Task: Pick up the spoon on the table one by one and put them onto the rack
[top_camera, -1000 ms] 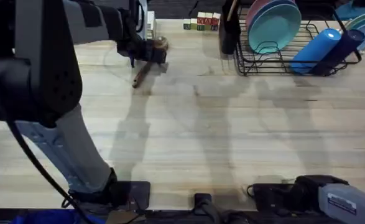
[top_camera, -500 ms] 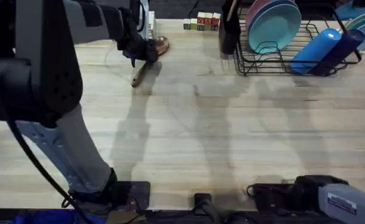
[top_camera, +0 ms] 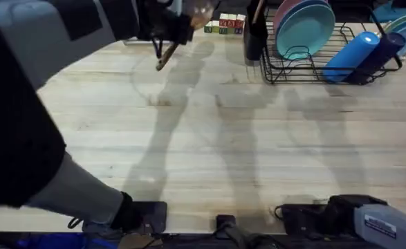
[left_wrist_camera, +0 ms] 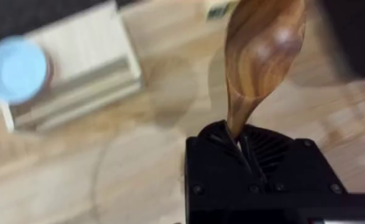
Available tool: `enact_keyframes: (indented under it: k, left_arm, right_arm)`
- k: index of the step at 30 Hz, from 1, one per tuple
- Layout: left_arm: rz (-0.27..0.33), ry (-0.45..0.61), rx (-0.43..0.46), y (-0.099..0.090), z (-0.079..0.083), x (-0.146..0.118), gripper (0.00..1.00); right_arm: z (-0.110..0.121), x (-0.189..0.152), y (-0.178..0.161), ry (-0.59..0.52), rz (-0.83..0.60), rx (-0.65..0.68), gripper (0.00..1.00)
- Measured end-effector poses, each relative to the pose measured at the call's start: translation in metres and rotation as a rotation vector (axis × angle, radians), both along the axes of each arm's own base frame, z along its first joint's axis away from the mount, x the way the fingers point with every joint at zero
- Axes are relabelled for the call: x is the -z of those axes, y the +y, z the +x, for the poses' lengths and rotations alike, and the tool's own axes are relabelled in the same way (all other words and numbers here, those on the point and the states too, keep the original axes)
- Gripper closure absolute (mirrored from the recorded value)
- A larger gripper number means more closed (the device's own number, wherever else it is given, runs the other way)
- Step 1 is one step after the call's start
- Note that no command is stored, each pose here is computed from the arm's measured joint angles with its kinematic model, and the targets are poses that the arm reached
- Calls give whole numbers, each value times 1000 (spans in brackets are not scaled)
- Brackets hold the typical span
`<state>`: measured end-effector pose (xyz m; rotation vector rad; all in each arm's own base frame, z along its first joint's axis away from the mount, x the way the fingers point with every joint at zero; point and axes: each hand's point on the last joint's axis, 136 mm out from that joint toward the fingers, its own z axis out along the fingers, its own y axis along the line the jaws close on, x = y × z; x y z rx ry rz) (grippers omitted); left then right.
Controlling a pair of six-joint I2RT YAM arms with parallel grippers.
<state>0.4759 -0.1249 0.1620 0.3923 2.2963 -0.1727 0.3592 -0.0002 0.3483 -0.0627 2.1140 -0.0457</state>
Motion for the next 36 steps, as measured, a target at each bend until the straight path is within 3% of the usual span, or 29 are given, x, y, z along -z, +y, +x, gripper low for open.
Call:
enact_keyframes:
  k: [4,5,9,16,26,36]
  left_arm:
    - [-32,-122,52,-28,6,-32,958]
    - [-61,-217,95,-53,11,-53,958]
    - [-108,-343,150,-86,13,-83,957]
    - [-259,-557,190,-127,12,-144,956]
    - [-436,-675,167,-138,9,-189,956]
    - [-580,-743,153,-142,10,-211,956]
  right_arm:
    - [0,0,0,0,0,0,5]
    - [0,0,0,0,0,0,5]
    - [0,0,0,0,0,0,5]
    - [0,0,0,-1,0,0,5]
    - [0,0,0,0,0,0,5]
    - [0,0,0,0,0,0,5]
